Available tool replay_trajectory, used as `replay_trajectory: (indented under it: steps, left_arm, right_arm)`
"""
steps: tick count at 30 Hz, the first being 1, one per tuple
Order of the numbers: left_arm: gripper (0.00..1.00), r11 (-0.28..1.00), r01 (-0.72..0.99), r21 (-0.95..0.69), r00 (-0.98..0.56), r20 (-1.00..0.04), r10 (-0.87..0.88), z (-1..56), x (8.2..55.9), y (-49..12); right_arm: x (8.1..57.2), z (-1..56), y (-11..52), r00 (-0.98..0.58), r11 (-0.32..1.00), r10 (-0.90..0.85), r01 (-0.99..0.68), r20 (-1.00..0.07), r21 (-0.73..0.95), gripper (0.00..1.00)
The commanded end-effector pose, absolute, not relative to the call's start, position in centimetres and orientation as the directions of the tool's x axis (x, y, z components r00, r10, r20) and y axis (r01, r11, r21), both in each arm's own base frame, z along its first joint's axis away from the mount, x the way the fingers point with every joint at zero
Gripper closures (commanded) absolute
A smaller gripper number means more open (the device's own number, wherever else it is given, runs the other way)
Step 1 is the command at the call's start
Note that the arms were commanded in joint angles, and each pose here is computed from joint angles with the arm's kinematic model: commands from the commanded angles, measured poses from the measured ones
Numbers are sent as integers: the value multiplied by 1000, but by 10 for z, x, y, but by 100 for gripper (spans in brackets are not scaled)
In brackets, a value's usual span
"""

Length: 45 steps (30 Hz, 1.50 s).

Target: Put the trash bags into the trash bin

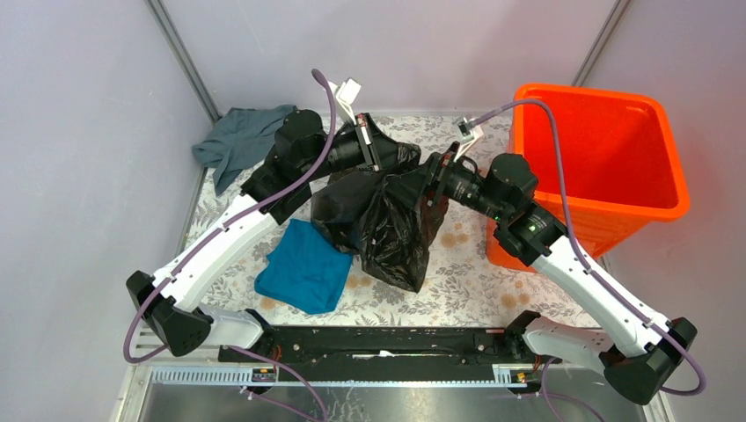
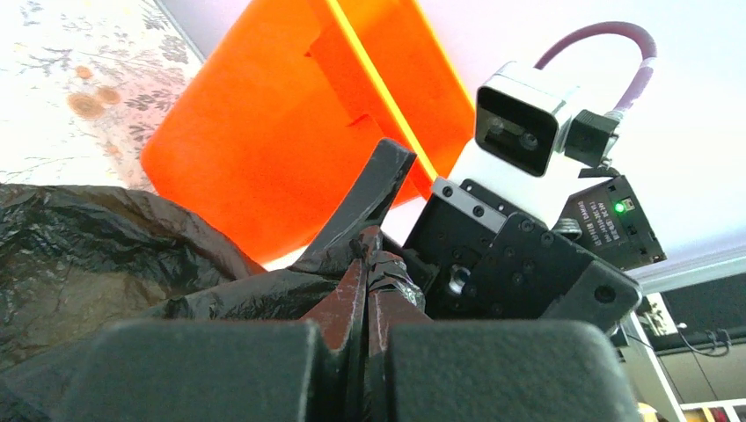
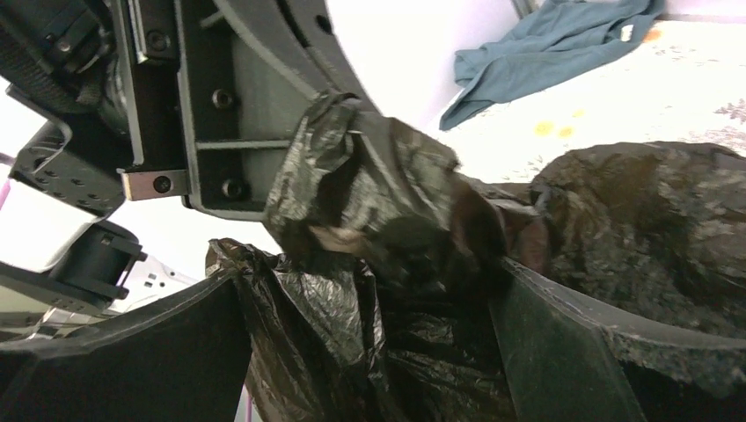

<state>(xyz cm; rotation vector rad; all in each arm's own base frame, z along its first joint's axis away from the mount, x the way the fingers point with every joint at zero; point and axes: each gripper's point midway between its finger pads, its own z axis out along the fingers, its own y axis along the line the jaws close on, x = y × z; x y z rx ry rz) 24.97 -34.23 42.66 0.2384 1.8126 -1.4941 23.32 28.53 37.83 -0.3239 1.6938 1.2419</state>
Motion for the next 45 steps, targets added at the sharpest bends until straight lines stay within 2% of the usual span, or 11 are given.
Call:
replay_trajectory:
  steps: [1,10,12,14,17,21,26,32,39,45]
  left_arm:
    - [100,176,633,-754,-694,-653,-304,449,241,-357]
    - [100,149,644,-750,-695,-656,-293,451,234,-361]
    - [100,149,648,-747,-692,-659,-295,452,232,-359]
    - [100,150,653,-742,-685,-663,-300,454,231,-357]
    - [89,153,670,-727,-666,-679,-308,458,228,-353]
    - [59,189,695,-694,-627,-713,-314,460,224,-342]
    - [23,324,710,-624,-542,-780,-313,454,224,-318]
    - [3,527,679,-511,-402,-860,-316,448,222,-267]
    - [1,621,656,-429,-263,-901,-345,452,195,-210]
    - [1,741,559,-373,-229,-928,-294,427,203,-182]
  right_arm:
    - [230,398,304,-465,382,353,-721,-812,578,0]
    - [252,395,290,-406,472,469,-635,-784,611,28]
    - [254,395,286,-394,485,483,-623,-782,614,39]
    - [255,393,284,-385,491,491,-619,-782,613,54]
    - [258,387,280,-379,510,501,-597,-778,619,77]
    - [259,383,276,-378,533,496,-578,-782,618,100]
    - [260,378,265,-362,576,491,-548,-793,607,100]
    - [270,388,244,-295,669,487,-479,-822,568,100]
    - [291,490,213,-19,767,505,-449,-863,459,100]
    - [279,618,172,310,837,482,-438,-819,327,100]
